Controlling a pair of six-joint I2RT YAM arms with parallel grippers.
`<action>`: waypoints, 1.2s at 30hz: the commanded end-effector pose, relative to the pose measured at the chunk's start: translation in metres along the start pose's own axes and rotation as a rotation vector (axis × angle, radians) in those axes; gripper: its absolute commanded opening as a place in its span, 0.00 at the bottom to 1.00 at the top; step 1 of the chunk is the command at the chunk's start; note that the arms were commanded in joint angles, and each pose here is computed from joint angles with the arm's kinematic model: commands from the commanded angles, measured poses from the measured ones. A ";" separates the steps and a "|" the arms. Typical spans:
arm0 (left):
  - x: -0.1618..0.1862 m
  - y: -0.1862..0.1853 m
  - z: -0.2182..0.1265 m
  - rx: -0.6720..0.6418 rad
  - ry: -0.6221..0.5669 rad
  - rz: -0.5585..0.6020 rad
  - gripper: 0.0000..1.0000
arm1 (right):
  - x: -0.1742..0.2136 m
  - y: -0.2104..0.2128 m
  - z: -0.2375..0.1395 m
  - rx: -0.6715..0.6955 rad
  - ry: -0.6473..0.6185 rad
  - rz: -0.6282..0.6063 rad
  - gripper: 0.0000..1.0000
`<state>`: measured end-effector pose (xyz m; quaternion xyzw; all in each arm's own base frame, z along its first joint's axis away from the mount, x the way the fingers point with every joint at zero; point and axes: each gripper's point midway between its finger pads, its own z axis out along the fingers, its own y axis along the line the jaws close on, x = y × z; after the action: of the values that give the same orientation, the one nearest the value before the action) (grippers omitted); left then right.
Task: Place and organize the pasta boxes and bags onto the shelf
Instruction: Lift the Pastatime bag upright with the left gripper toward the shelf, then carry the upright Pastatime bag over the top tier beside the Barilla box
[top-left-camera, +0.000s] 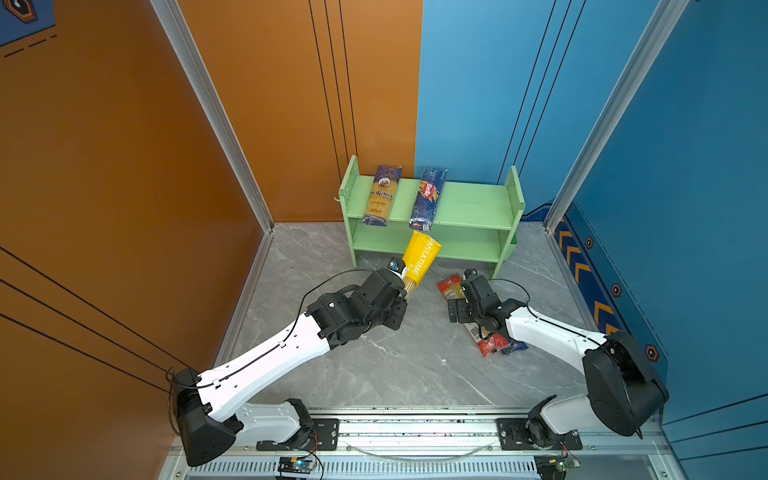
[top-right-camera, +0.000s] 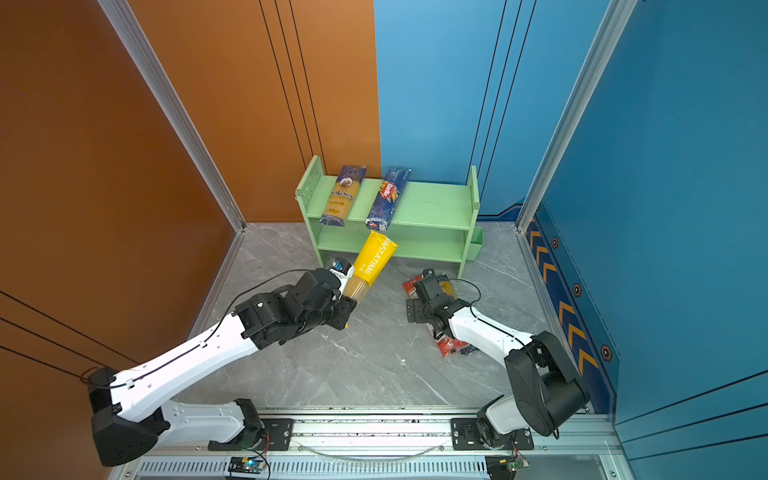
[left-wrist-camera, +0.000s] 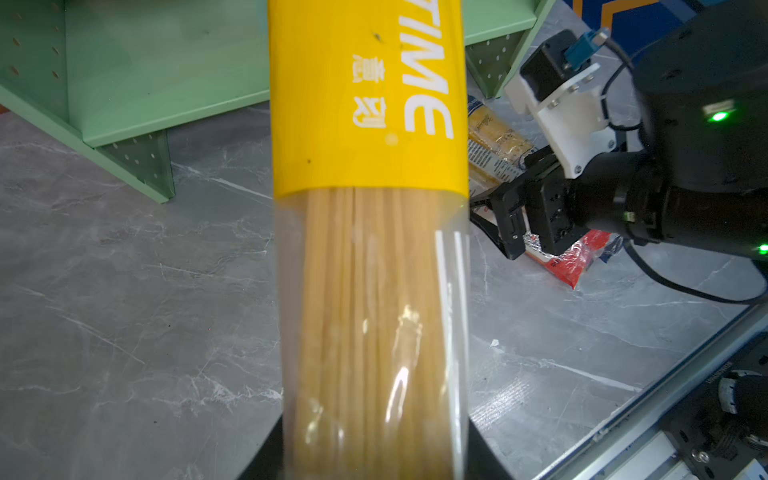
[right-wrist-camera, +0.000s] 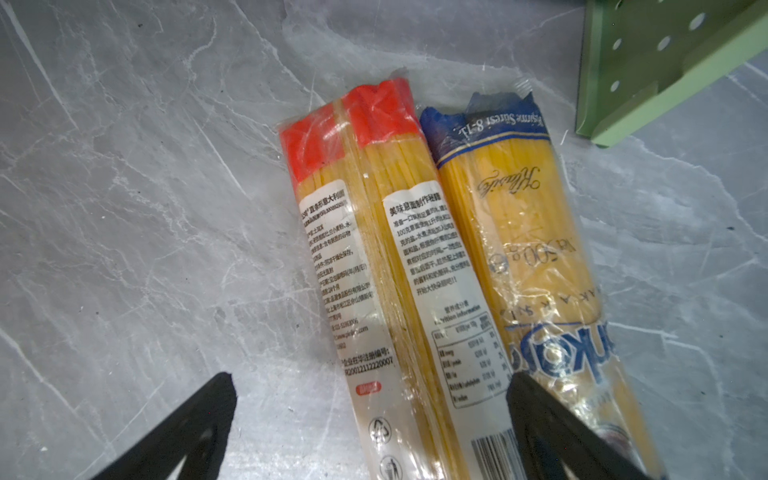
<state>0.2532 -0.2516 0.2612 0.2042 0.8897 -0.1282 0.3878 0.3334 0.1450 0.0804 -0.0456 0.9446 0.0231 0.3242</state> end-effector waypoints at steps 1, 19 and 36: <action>-0.061 -0.006 -0.031 0.012 -0.209 -0.020 0.00 | 0.007 -0.007 -0.004 0.011 0.018 0.021 1.00; -0.156 -0.051 -0.045 0.104 -0.390 -0.006 0.00 | 0.015 -0.013 -0.009 -0.017 0.013 0.046 1.00; -0.267 -0.072 0.005 -0.011 -0.568 -0.102 0.00 | 0.027 -0.005 -0.015 -0.053 -0.004 0.059 1.00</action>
<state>0.3728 -0.3956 0.3786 0.1816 0.8166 -0.1561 0.5251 0.3067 0.1358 0.0740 -0.0347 0.9463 0.0492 0.3176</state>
